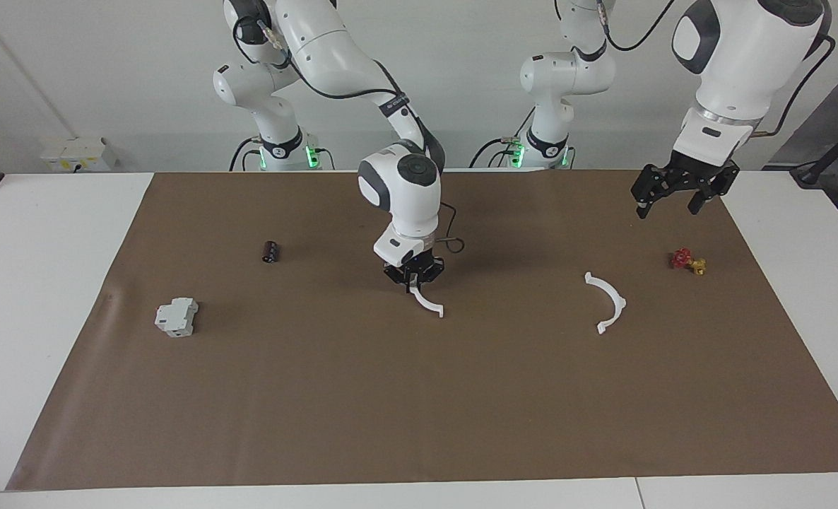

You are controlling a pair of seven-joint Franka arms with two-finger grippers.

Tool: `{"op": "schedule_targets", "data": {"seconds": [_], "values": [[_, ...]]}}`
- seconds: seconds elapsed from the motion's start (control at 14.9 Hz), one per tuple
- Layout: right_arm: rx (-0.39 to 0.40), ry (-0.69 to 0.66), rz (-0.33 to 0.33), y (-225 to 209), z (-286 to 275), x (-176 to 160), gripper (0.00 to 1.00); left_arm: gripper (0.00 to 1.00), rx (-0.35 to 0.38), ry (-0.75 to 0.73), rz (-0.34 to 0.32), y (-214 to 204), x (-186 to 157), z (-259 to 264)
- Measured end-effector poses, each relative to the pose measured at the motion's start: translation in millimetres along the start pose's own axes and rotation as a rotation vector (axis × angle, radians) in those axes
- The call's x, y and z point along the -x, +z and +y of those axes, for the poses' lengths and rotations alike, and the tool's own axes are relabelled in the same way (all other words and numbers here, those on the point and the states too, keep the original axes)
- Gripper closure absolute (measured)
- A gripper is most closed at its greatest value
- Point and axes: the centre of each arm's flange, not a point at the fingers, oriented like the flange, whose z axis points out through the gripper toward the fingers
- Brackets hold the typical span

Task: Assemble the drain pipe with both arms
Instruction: 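Set the clamp half down at center and open the right gripper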

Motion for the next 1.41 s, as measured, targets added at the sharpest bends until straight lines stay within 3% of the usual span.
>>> {"op": "schedule_targets", "data": {"seconds": [0.61,0.67,0.94,1.14,1.41], "values": [[0.005,0.052,-0.006,4.7,1.4,3.1,0.79,0.0,0.0,-0.001,-0.002,1.1,0.2,-0.3],[0.0,0.053,-0.001,4.1,1.0,2.5,0.74,0.0,0.0,-0.001,-0.003,1.5,0.3,-0.3],[-0.012,0.062,0.019,-8.8,3.4,-3.1,0.33,0.0,0.0,-0.003,-0.003,1.4,0.6,-1.2],[-0.043,0.142,0.081,-69.0,48.1,-37.1,0.01,0.0,-0.001,-0.004,-0.005,2.4,1.0,-1.4],[-0.019,0.172,0.075,-162.2,170.6,-77.2,0.0,0.0,-0.001,-0.002,-0.007,4.0,1.5,-1.1]]}}
